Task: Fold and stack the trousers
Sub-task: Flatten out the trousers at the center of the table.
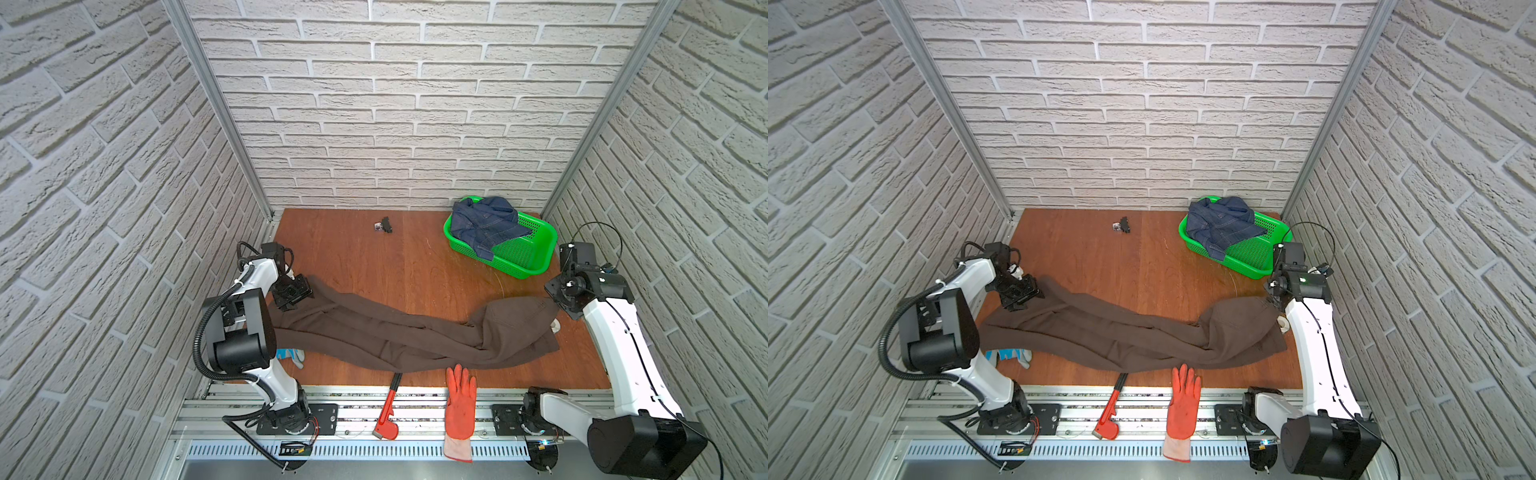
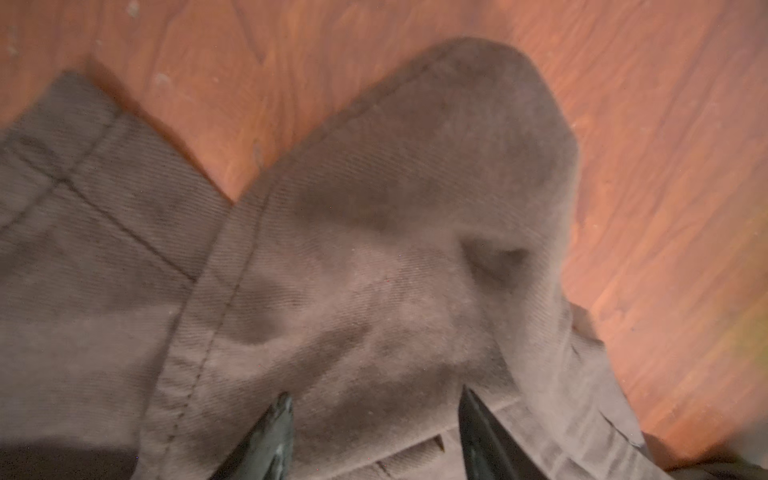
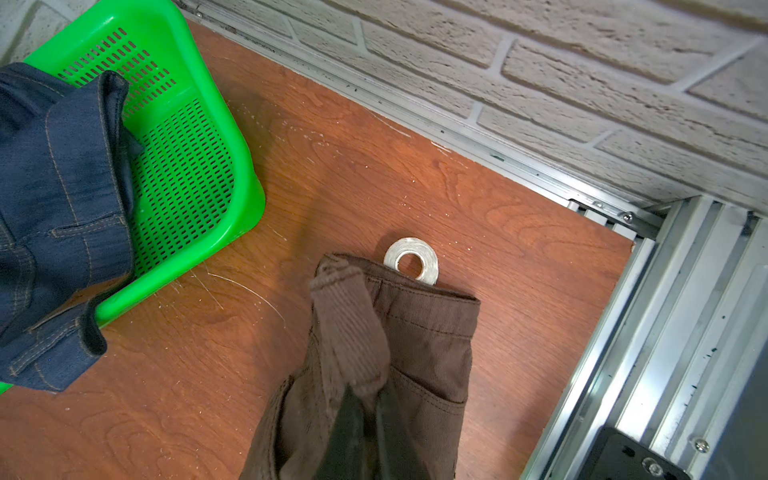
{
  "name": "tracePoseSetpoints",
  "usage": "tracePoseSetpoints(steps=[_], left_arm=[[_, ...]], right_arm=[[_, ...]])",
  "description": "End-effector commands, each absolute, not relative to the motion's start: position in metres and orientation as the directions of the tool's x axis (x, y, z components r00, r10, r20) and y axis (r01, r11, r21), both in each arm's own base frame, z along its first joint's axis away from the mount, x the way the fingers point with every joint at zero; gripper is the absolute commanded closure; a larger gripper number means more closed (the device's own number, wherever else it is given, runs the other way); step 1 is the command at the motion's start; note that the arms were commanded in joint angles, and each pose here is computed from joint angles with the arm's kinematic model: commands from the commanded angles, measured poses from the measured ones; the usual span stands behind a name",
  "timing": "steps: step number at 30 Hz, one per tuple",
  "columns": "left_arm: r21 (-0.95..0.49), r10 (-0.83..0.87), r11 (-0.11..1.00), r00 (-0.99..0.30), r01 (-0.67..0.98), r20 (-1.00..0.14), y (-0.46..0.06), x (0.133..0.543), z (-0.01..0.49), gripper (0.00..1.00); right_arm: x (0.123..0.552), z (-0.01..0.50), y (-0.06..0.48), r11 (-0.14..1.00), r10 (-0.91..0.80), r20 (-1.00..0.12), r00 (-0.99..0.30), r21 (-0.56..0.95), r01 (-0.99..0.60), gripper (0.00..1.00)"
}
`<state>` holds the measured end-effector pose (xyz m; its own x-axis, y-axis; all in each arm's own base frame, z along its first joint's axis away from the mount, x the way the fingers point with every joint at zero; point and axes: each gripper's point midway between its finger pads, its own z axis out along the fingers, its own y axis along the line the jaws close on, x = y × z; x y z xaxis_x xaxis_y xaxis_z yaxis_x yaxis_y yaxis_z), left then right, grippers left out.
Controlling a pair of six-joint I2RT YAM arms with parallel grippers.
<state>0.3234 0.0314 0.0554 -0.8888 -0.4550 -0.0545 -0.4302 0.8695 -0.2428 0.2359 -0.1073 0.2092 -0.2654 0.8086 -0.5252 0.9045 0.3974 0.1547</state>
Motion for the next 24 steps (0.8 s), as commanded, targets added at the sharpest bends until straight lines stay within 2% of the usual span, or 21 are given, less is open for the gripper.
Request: tracePoseSetpoints(steps=[1,3,10,12,18,24], left_arm=[[-0.175,-0.458,0.878,-0.888,-0.446,-0.038,0.039,0.322,0.042,0.36],[-0.162,-0.459,0.879,-0.888,-0.448,-0.038,0.038,0.325,0.038,0.38],[-0.084,-0.456,0.888,-0.889,-0.453,-0.033,0.047,0.331,0.020,0.51],[-0.085,-0.463,0.884,-0.885,-0.459,-0.037,0.048,0.336,0.015,0.60],[-0.101,-0.466,0.883,-0.882,-0.458,-0.076,0.051,0.355,0.016,0.99],[-0.119,-0.461,0.887,-0.856,-0.445,-0.235,0.059,0.369,0.076,1.00]], right_arm=[[0.242,0.209,-0.107,0.403,0.811,-0.530,-0.249,0.196,0.894,0.94],[0.243,0.205,-0.105,0.407,0.814,-0.521,-0.256,0.197,0.892,0.95],[0.245,0.202,-0.102,0.419,0.817,-0.509,-0.270,0.204,0.885,0.95],[0.244,0.202,-0.102,0.420,0.817,-0.510,-0.269,0.207,0.884,0.95],[0.244,0.205,-0.101,0.428,0.815,-0.512,-0.272,0.216,0.877,0.95],[0.243,0.212,-0.101,0.430,0.812,-0.519,-0.266,0.224,0.874,0.94]])
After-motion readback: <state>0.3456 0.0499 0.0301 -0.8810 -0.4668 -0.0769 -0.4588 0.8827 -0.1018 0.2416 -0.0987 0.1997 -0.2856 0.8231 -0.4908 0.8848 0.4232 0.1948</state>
